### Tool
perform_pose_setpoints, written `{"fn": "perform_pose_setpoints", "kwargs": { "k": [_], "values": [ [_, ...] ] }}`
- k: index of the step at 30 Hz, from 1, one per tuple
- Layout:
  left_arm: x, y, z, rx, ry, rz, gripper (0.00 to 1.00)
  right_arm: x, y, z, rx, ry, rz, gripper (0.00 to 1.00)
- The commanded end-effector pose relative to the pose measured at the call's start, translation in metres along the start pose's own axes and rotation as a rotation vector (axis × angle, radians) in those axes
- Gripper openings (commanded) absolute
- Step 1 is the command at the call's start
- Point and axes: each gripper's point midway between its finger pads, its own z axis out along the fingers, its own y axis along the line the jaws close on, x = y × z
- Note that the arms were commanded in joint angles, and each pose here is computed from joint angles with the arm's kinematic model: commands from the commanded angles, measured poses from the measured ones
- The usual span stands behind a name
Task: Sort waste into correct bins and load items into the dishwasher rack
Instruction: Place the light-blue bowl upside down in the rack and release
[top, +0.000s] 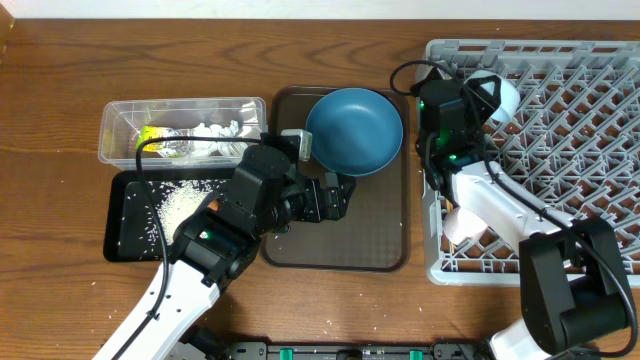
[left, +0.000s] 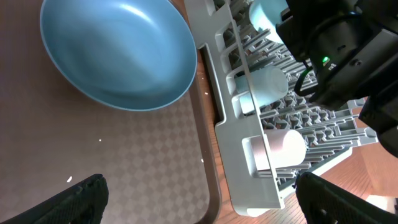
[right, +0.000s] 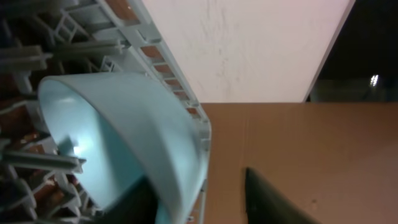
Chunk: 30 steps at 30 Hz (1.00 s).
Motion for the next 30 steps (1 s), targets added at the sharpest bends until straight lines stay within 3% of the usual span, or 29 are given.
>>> {"fn": "perform_pose_setpoints", "kwargs": {
  "k": [1, 17, 25, 30],
  "values": [
    [0.0, 0.002, 0.001, -0.008, 0.001, -0.002, 0.98, 0.0, 0.003, -0.007, 0.017, 0.02, -0.008, 0.49],
    [0.0, 0.002, 0.001, -0.008, 0.001, -0.003, 0.98, -0.023, 0.0, -0.036, 0.031, -0.046, -0.033, 0.58],
    [0.0, 0.002, 0.001, -0.008, 0.001, -0.002, 0.98, -0.01, -0.042, -0.043, 0.065, -0.047, 0.155, 0.64],
    [0.0, 0.002, 0.001, -0.008, 0.001, -0.002, 0.98, 0.006, -0.049, -0.048, -0.019, -0.065, 0.25, 0.67]
  ]
}}
